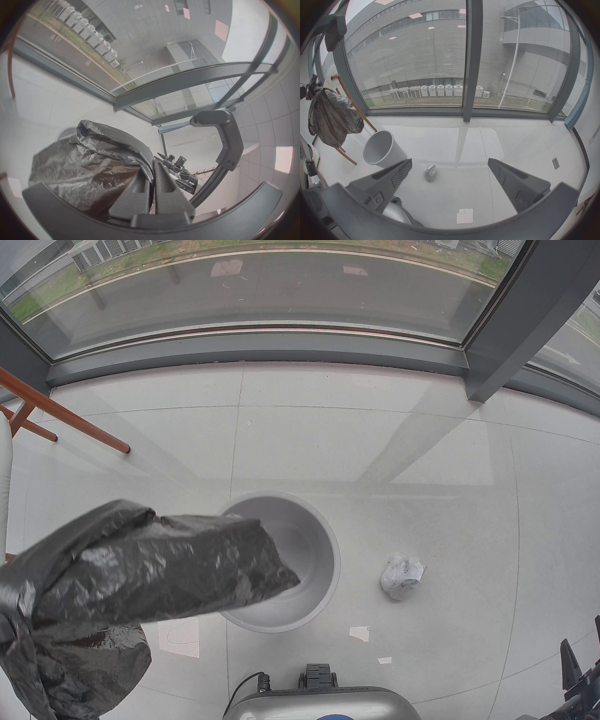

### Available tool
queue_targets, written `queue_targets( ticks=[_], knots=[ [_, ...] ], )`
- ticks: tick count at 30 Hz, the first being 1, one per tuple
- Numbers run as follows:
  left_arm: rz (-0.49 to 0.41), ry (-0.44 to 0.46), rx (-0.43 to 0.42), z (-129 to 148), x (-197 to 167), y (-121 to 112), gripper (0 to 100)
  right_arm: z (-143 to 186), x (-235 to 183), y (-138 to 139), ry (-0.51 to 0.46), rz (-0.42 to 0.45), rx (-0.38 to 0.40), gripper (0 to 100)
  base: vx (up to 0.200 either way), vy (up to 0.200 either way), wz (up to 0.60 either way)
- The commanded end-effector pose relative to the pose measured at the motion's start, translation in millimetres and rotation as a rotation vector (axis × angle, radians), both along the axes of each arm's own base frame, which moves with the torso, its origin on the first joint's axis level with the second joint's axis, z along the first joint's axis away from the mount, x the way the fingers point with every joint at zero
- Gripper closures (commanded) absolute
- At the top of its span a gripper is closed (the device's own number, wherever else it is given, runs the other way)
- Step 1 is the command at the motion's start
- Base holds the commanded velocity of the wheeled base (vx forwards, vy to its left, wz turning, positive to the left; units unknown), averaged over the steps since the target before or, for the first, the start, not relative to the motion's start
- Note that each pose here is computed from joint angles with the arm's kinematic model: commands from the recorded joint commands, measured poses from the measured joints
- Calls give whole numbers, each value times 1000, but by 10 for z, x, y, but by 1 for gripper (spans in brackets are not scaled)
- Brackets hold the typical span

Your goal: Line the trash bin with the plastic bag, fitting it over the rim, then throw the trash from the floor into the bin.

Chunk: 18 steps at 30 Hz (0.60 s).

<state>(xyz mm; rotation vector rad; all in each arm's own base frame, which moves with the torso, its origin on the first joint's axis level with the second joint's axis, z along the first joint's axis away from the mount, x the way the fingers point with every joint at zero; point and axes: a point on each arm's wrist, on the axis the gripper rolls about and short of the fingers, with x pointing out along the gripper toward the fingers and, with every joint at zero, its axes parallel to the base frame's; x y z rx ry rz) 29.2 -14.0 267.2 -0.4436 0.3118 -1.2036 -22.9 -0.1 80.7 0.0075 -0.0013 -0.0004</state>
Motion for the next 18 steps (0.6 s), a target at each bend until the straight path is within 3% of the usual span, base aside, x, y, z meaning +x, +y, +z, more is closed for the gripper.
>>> queue_targets(
  ticks=[1,5,8,10,12,14,18],
  knots=[
    [-16,30,-8,46,799,268,100,-48,-1,0,0,0,-1,0,0,0,0],
    [-17,-108,39,-5,1395,466,100,-48,-1,0,0,0,-1,0,0,0,0],
    [-28,-223,77,-34,1646,527,100,-48,-1,0,0,0,-1,0,0,0,0],
    [-57,-220,67,-62,1706,453,100,-48,-1,0,0,0,-1,0,0,0,0],
    [9,-208,29,-99,1774,359,100,-48,-1,0,0,0,-1,0,0,0,0],
    [140,-202,-24,-119,1850,240,100,-48,-1,0,0,0,-1,0,0,0,0],
    [237,-192,-55,-122,1879,189,100,-48,-1,0,0,0,-1,0,0,0,0]
  ],
)
